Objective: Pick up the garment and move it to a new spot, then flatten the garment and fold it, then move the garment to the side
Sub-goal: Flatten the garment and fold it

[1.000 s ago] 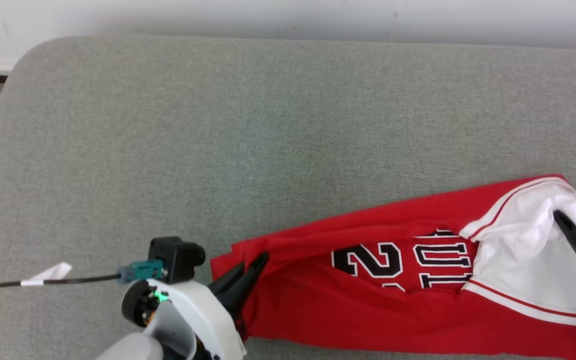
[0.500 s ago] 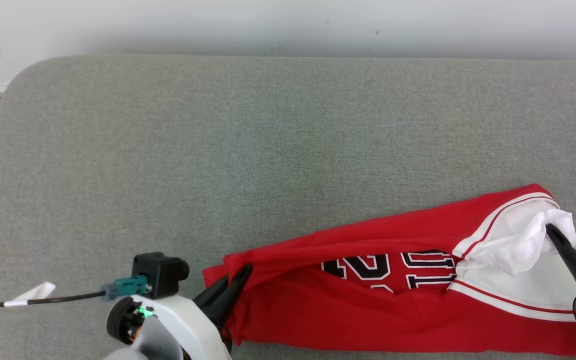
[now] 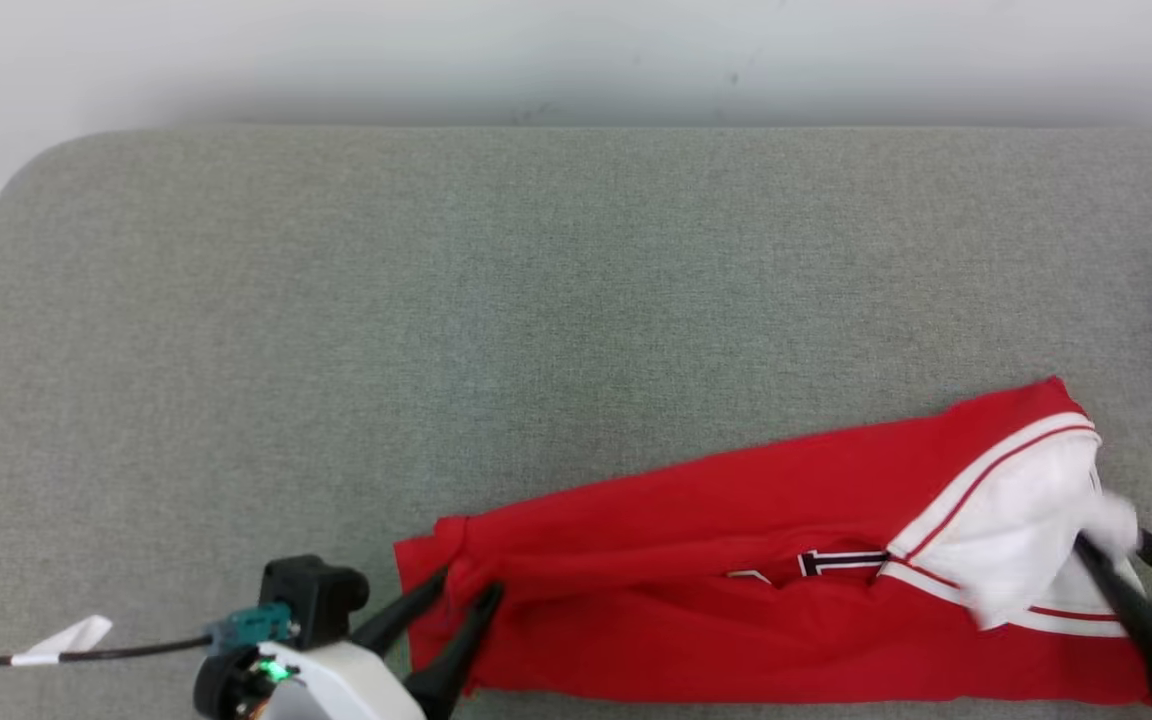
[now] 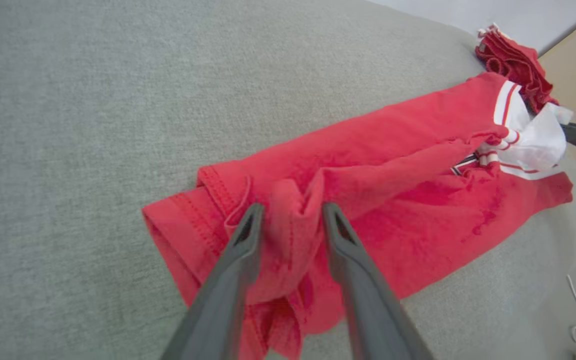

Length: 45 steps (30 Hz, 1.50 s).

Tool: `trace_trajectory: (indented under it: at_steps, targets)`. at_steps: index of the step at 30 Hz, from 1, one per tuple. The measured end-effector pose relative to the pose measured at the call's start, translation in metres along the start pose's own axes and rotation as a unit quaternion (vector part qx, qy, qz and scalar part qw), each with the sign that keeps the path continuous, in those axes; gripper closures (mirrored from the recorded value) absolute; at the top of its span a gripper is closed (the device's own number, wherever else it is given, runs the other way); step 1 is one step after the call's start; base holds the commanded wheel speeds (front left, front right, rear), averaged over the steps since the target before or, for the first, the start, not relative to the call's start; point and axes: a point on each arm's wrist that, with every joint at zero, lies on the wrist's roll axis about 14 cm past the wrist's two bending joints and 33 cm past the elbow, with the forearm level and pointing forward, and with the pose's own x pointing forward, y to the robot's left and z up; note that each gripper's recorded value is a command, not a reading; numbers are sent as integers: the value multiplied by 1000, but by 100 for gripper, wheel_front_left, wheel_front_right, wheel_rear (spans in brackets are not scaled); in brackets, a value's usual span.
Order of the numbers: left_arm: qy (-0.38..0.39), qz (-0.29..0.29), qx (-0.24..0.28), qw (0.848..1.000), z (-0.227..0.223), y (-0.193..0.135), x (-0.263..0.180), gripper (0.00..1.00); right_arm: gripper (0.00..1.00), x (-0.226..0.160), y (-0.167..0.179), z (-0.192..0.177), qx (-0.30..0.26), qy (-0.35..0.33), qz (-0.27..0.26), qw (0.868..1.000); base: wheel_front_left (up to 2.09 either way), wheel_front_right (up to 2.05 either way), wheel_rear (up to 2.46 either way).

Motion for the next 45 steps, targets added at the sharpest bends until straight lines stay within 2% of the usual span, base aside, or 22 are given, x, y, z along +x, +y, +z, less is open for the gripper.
trace_trajectory:
  at_steps: [3, 6, 11, 14, 18, 25, 35, 39, 44, 45]
  targets:
    - [-10, 26, 18, 999, -4, 11, -5, 0, 0, -7, -4, -17, 0, 33, -7, 999, 0, 0, 0]
    - [-65, 69, 38, 995, 9, 25, -11, 0, 0, -12, -12, -5, 1, 13, -20, 1000, 0, 0, 0]
    - [-159, 123, 70, 977, 34, 37, -24, 0, 0, -18, -21, 24, 14, -38, -37, 998, 0, 0, 0]
    - [-188, 137, 87, 969, 43, 33, -29, 0, 0, -15, -20, 29, 17, -42, -38, 998, 0, 0, 0]
    - [-247, 165, 108, 949, 66, 28, -42, 0, 0, -9, -16, 29, 17, -40, -43, 998, 0, 0, 0]
    - [-254, 198, 111, 940, 57, 32, -54, 0, 0, 13, -5, 2, 25, 13, -45, 999, 0, 0, 0]
    - [-257, 212, 107, 937, 53, 40, -56, 0, 0, 30, -23, -29, 3, 85, -85, 993, 0, 0, 0]
    - [-254, 218, 101, 937, 49, 43, -59, 0, 0, 33, -21, -34, 15, 98, -81, 992, 0, 0, 0]
    - [-250, 218, 98, 938, 46, 46, -57, 0, 0, 44, -7, -34, 58, 101, -54, 992, 0, 0, 0]
    - [-249, 218, 101, 938, 46, 46, -57, 0, 39, 46, -2, -34, 63, 101, -47, 992, 0, 0, 0]
